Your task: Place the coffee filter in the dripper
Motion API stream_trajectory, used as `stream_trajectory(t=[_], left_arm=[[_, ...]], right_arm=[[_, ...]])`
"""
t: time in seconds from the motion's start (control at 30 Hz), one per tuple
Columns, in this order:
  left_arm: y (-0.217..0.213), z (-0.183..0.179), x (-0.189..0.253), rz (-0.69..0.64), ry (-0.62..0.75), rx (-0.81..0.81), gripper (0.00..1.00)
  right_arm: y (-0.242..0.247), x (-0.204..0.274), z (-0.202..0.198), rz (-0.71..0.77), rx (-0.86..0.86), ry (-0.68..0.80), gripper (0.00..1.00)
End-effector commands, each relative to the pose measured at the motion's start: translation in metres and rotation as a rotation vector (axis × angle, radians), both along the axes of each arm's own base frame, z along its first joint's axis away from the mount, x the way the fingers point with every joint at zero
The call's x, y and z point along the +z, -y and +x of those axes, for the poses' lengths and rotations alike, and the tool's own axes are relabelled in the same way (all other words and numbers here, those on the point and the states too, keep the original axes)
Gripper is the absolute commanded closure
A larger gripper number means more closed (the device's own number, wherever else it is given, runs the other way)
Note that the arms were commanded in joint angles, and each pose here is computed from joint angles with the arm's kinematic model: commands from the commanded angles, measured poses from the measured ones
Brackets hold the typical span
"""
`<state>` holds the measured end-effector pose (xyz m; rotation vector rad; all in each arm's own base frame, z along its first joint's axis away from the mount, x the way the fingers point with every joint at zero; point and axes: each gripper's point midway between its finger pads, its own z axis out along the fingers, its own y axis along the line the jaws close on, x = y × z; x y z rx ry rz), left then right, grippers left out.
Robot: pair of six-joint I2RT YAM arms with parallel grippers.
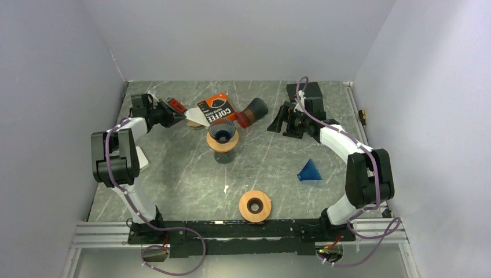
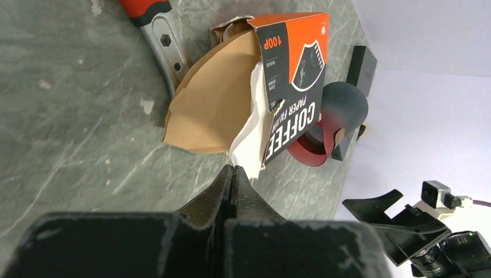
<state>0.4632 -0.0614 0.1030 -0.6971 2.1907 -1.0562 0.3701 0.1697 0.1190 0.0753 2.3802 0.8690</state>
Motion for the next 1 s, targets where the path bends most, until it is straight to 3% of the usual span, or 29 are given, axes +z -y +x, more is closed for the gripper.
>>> stream_trajectory(t=[0.0, 0.3, 0.63, 0.97], left_arm=[[-0.013, -0.006, 0.031, 0.116, 0.058, 0.003, 1.00], [-0.021, -0.010, 0.079, 0.211, 0.141, -0.001, 1.00], [-0.024, -0.023, 0.177, 0.351, 0.402, -0.028, 1.00], [0.008, -0.033, 0.239, 0.296, 0.596, -0.185, 1.00]], right_arm=[[0.002, 0.027, 0.009, 0.000, -0.002, 0.087, 0.05], [0.003, 0.032, 0.008, -0.005, -0.007, 0.101, 0.05], [0.005, 0.052, 0.014, -0.019, -0.008, 0.154, 0.04], [0.004, 0.088, 0.012, -0.002, 0.009, 0.248, 0.00]])
